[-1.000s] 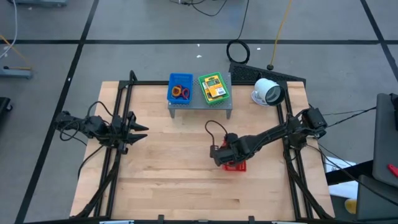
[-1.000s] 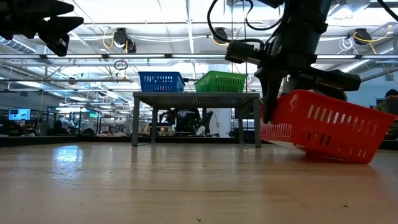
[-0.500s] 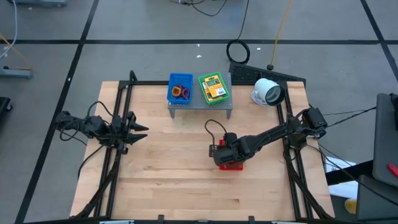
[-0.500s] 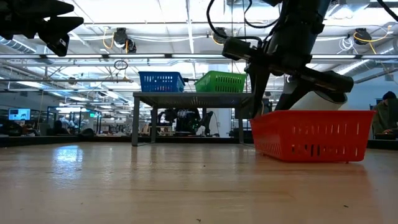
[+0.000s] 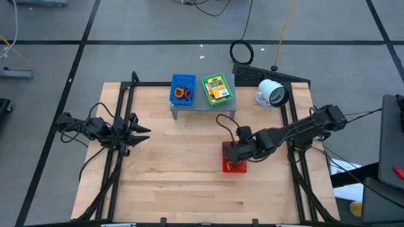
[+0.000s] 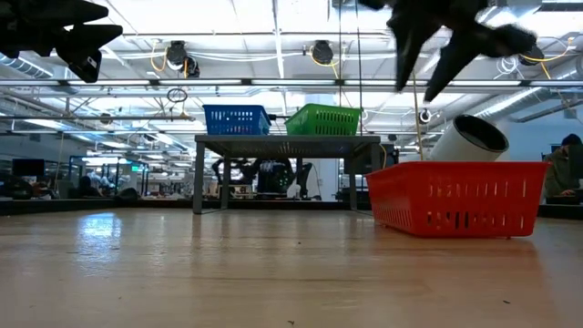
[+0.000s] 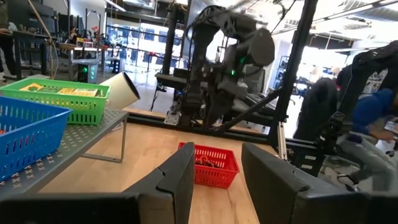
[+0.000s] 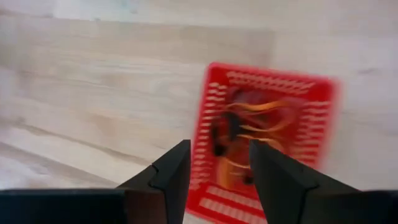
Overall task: Pick & Place Office Desk Supplies
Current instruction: Put the red bin on the shelf
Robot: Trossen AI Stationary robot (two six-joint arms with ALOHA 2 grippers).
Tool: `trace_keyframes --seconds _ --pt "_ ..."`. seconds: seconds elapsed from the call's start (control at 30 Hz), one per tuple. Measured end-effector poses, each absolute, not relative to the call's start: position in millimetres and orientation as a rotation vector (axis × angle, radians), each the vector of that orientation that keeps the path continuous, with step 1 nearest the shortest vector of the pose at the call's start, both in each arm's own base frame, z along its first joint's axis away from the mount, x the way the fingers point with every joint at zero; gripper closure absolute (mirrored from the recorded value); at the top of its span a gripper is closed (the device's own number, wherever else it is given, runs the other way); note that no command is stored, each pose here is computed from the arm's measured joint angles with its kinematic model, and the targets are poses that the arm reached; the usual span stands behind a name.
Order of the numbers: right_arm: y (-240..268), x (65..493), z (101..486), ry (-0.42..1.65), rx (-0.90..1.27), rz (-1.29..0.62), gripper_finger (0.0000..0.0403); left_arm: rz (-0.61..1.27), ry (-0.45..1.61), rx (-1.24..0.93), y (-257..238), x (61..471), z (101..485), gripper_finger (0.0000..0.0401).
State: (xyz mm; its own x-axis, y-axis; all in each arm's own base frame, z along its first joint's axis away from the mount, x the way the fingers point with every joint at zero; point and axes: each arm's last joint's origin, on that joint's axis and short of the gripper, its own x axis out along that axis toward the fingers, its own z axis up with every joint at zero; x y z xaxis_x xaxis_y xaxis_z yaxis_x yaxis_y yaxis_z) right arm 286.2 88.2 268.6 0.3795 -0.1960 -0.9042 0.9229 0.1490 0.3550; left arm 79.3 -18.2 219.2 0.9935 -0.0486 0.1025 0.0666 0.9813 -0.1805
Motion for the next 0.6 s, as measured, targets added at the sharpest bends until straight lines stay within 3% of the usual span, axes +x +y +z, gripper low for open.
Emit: trace_keyframes --seconds 0.23,0.6 --pt "93 266 307 0.976 1.076 -1.030 0.0246 -0.058 -0.098 -0.185 -18 79 219 0.0260" --pt "117 246 284 1.092 1.174 -1.168 0.0245 -0.058 -0.098 -0.185 -18 79 219 0.0260"
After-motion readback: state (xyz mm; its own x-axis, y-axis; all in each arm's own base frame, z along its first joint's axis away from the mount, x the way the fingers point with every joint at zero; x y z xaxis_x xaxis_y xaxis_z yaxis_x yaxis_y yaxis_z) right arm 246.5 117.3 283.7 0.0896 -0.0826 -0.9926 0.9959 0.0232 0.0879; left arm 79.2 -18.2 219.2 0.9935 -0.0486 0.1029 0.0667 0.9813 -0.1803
